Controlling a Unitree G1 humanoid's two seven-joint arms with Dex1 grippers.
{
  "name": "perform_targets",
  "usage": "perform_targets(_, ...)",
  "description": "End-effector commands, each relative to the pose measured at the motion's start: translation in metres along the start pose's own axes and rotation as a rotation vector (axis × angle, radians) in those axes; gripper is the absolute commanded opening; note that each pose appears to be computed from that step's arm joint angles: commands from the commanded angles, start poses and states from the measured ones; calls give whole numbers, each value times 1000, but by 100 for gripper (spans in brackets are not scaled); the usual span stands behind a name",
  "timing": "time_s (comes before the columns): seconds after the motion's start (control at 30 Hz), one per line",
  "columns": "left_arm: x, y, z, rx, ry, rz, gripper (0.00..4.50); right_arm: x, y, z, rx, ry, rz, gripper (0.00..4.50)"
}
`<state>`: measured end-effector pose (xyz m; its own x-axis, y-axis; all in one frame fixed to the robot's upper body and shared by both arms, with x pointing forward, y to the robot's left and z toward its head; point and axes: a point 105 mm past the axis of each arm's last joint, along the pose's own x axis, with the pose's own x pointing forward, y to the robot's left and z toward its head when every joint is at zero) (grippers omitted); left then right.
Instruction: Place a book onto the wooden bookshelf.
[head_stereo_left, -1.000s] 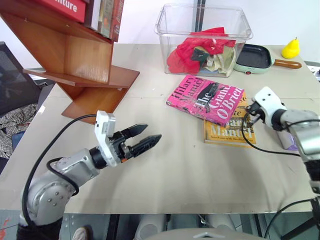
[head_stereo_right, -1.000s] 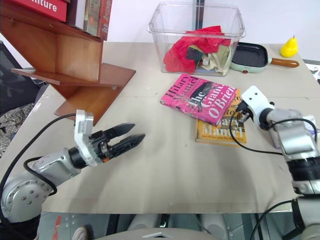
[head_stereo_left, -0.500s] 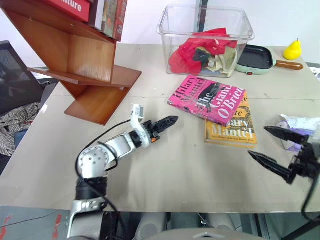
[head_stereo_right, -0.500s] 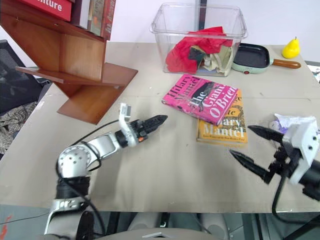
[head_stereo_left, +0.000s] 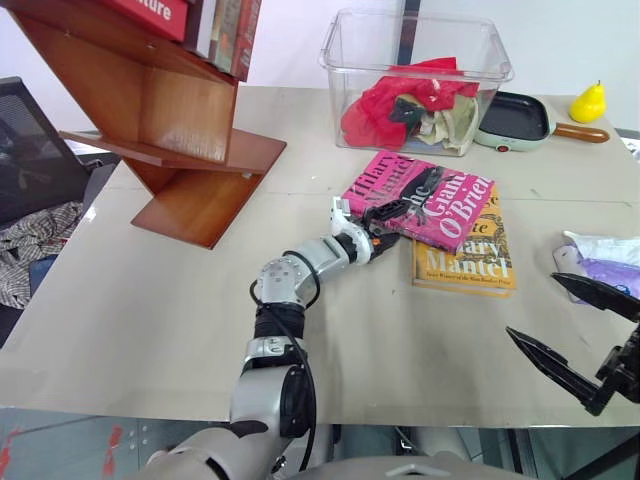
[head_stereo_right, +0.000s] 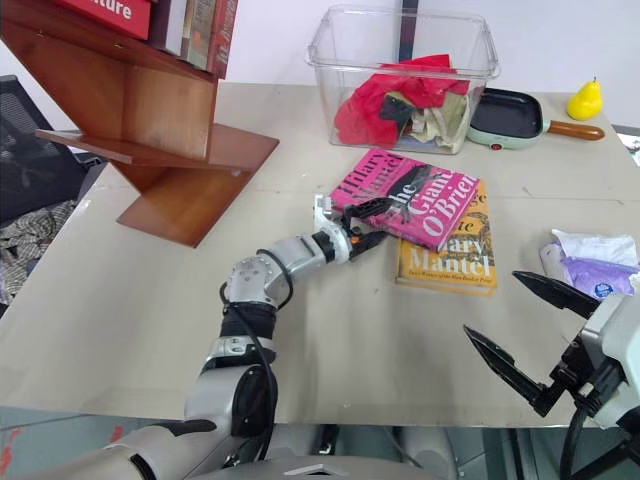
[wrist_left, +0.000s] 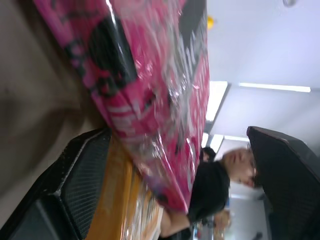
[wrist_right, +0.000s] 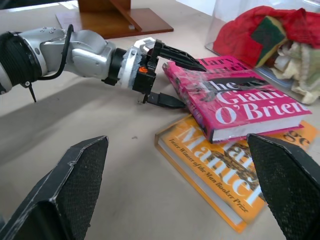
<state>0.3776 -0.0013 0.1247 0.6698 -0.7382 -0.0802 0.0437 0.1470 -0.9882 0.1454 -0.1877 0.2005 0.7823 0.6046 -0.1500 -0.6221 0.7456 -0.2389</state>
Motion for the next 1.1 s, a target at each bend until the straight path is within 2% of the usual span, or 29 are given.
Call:
perform_targets(0.03, 16, -11, -9, -69, -20, -35, 450, -2, 3, 10, -51, -35, -13, 448)
perform_targets(0.33, 42, 5, -14, -165, -45, -6, 450, -5, 9, 8, -58, -13, -23, 448)
perform_targets(0.43, 47, 8, -22, -182, -18, -36, 376, -5, 10, 7, -58, -11, -31, 450)
perform_targets(0.57, 45, 18, -20, -165, -18, -56, 187, -1, 13, 5, -52, -22, -32, 450)
perform_targets(0.63, 38, 21, -11, -136, -25, -82, 100, 3, 15, 4, -46, -29, -32, 450)
perform_targets(0.7, 30, 23, -2, -98, -27, -110, 26, 7, 16, 3, -41, -39, -30, 450)
perform_targets(0.73, 25, 23, 3, -77, -29, -128, 22, 9, 16, 3, -38, -44, -29, 450)
perform_targets(0.83, 6, 12, 21, 46, -28, -210, 22, 18, 17, 2, -34, -56, -14, 450)
perform_targets(0.93, -20, -10, 34, 241, -12, -305, 22, 27, 17, 4, -37, -75, 5, 450)
perform_targets(1.1, -68, -51, 40, 876, 46, -391, 22, 42, 12, 10, -48, -128, 28, 450)
